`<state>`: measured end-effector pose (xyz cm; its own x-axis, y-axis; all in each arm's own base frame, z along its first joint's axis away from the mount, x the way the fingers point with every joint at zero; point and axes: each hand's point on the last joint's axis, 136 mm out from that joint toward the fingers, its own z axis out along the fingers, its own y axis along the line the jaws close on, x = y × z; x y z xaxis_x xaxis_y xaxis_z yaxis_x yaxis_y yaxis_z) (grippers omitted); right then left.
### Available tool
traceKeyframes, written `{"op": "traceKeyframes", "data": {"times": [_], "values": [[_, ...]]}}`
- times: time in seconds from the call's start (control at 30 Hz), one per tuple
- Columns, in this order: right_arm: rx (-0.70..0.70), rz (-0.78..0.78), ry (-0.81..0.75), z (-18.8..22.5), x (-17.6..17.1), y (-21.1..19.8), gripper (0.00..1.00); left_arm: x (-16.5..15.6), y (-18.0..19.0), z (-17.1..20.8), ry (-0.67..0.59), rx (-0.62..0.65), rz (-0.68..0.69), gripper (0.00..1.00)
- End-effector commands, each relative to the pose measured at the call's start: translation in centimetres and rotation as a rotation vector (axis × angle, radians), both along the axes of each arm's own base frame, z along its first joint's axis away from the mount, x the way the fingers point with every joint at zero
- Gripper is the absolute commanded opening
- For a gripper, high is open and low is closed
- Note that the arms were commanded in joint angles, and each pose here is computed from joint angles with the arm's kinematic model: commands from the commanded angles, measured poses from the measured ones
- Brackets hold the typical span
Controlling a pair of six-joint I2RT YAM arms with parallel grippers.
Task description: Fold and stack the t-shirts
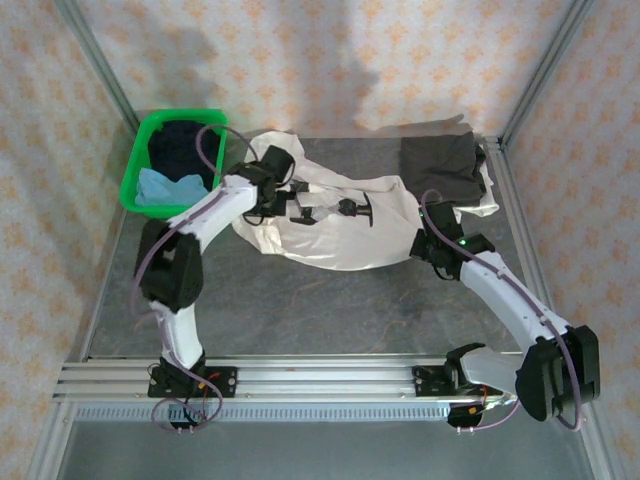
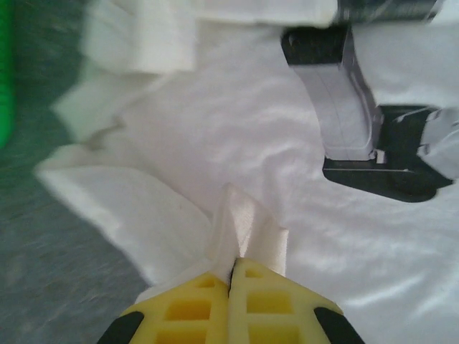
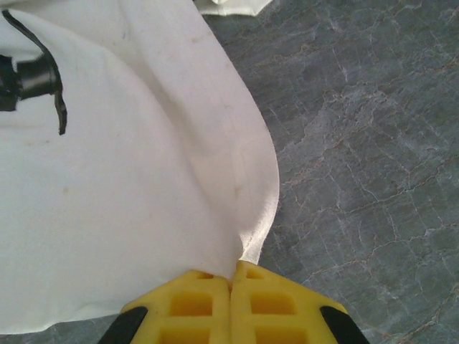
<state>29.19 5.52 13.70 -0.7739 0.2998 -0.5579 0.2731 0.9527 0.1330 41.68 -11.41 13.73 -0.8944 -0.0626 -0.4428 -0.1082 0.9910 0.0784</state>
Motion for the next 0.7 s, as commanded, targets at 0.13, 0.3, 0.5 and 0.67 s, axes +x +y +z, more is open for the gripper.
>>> {"op": "traceKeyframes", "data": {"times": [0.13,0.3,0.5,0.67], "values": [[0.103,0.035,-0.230,9.5,-0.2,0.7,0.00,-7.5,7.3,13.6,-0.297,0.096,0.166,0.00],[0.161,0.078,-0.426,16.7,0.4,1.4,0.00,-12.4,11.7,22.9,-0.578,0.116,0.259,0.00],[-0.001,-0.007,-0.518,21.8,6.9,0.3,0.00,-9.0,13.8,25.2,-0.616,0.081,0.316,0.00],[-0.115,-0.019,-0.484,24.0,15.8,1.7,0.00,0.4,11.7,27.3,-0.606,0.024,0.240,0.00]]}}
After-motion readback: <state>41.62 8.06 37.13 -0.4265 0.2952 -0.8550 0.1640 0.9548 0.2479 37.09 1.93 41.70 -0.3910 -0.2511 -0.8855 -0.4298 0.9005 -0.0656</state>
